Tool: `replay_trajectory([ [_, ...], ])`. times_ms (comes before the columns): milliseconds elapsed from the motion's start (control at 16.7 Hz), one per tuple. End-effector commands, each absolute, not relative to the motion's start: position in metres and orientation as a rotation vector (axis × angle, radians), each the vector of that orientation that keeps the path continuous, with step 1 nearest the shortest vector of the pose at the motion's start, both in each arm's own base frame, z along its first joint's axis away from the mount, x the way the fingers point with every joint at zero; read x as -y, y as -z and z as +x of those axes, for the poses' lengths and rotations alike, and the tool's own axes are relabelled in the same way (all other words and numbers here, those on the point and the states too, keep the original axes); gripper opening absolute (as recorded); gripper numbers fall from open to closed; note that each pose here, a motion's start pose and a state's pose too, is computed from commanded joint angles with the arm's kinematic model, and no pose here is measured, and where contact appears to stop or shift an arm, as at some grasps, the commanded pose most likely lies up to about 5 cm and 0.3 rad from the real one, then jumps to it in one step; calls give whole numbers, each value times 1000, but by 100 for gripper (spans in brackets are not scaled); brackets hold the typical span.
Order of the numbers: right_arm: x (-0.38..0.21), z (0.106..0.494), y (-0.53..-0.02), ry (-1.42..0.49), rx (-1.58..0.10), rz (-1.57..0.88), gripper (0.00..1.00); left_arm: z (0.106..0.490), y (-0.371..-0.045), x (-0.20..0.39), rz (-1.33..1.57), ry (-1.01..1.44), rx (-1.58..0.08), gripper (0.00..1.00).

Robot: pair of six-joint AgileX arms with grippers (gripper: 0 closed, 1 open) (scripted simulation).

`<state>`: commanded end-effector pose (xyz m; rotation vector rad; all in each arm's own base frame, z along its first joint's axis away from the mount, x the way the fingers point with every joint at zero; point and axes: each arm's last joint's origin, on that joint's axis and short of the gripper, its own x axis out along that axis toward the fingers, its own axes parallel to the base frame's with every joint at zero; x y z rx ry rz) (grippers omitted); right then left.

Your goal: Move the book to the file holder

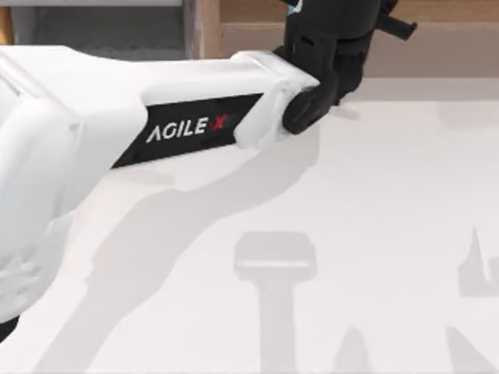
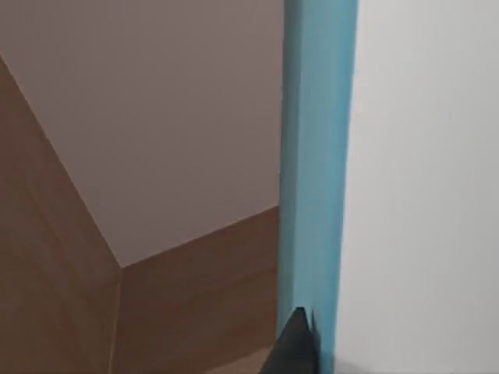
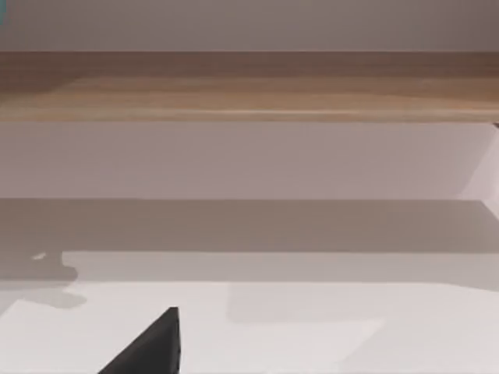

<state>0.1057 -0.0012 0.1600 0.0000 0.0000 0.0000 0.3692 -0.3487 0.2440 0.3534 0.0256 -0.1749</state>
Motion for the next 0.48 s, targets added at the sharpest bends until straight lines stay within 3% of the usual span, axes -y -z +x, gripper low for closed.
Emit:
replay_trajectory([
  [480,1,106,-160,0,0,0,100,302,-237,292,782,356,-10,0],
])
